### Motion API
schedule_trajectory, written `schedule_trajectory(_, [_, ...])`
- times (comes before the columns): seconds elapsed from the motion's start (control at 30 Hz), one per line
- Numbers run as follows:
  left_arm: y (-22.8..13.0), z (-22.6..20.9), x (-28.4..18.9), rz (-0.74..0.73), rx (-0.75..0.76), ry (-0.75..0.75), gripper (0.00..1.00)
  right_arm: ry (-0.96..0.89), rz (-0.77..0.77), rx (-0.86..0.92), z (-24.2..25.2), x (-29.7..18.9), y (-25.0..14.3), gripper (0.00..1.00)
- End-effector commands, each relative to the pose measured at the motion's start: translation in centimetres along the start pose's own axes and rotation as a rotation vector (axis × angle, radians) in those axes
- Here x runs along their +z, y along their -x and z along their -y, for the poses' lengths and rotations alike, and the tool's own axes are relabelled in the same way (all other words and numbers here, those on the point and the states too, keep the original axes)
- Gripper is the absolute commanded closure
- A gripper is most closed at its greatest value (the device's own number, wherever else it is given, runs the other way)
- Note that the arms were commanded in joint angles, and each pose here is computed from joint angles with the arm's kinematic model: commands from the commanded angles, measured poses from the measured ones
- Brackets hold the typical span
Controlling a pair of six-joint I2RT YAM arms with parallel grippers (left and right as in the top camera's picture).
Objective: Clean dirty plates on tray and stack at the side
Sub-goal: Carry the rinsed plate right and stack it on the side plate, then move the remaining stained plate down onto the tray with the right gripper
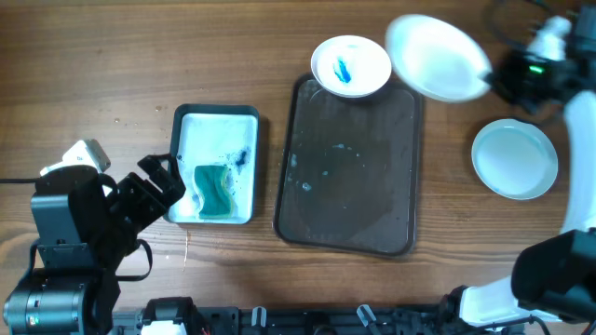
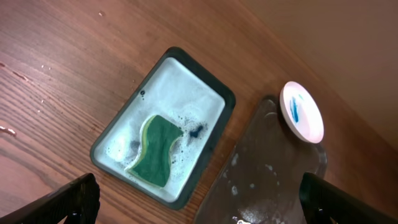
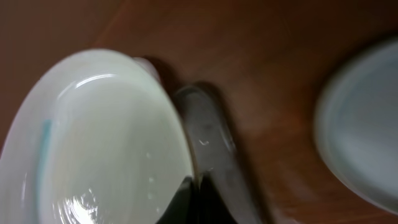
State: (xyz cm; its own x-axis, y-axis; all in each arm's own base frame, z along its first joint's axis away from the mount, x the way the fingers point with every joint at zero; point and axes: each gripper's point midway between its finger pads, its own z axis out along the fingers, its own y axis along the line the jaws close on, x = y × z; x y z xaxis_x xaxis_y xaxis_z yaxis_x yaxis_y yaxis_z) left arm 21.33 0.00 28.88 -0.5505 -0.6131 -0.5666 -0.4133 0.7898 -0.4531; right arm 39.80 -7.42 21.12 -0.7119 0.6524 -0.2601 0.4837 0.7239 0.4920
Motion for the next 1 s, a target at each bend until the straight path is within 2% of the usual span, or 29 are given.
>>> schedule_trajectory(0.0, [0.1,0.4,-0.3,0.003,0.018,-0.019,0.0,-0.278,-0.006,0.163,11.4,-0.3,0.5,0.96])
schedule_trajectory(0.17, [0.1,0.4,-0.3,0.003,0.018,-0.019,0.0,-0.373,-0.059,0.412,20.8,0.6,-3.1,0.96])
schedule_trajectory(0.3, [0.1,0.4,-0.3,0.003,0.018,-0.019,0.0,-0.498,-0.094,0.446,24.4,1.4,-6.0,0.96])
schedule_trajectory(0.4, [0.1,0.4,-0.3,0.003,0.018,-0.019,0.0,-0.588,-0.072,0.448,26.0,1.1,-6.2,0.93])
schedule_trajectory(0.43, [0.1,0.4,-0.3,0.003,0.018,-0.019,0.0,-0.578,-0.068,0.447,25.7,0.9,-5.9,0.68])
schedule_trajectory(0.47, [0.1,0.4,-0.3,0.003,0.018,-0.019,0.0,-0.554,-0.067,0.445,25.1,0.7,-5.4,0.54])
schedule_trajectory(0.5, [0.1,0.4,-0.3,0.003,0.018,-0.019,0.0,-0.482,-0.063,0.442,23.6,0.7,-4.7,0.49])
schedule_trajectory(0.57, [0.1,0.4,-0.3,0.003,0.018,-0.019,0.0,-0.303,-0.047,0.374,19.4,0.5,-2.8,0.47])
schedule_trajectory(0.7, [0.1,0.4,-0.3,0.003,0.018,-0.019,0.0,-0.068,0.031,0.173,10.3,-1.2,-0.8,0.5])
schedule_trajectory(0.87, [0.1,0.4,-0.3,0.003,0.018,-0.019,0.0,0.15,0.077,-0.323,-3.1,-1.7,-3.7,0.54])
schedule_trajectory(0.97, [0.1,0.4,-0.3,0.003,0.018,-0.019,0.0,0.149,0.086,-0.575,-8.2,0.4,-6.3,0.48])
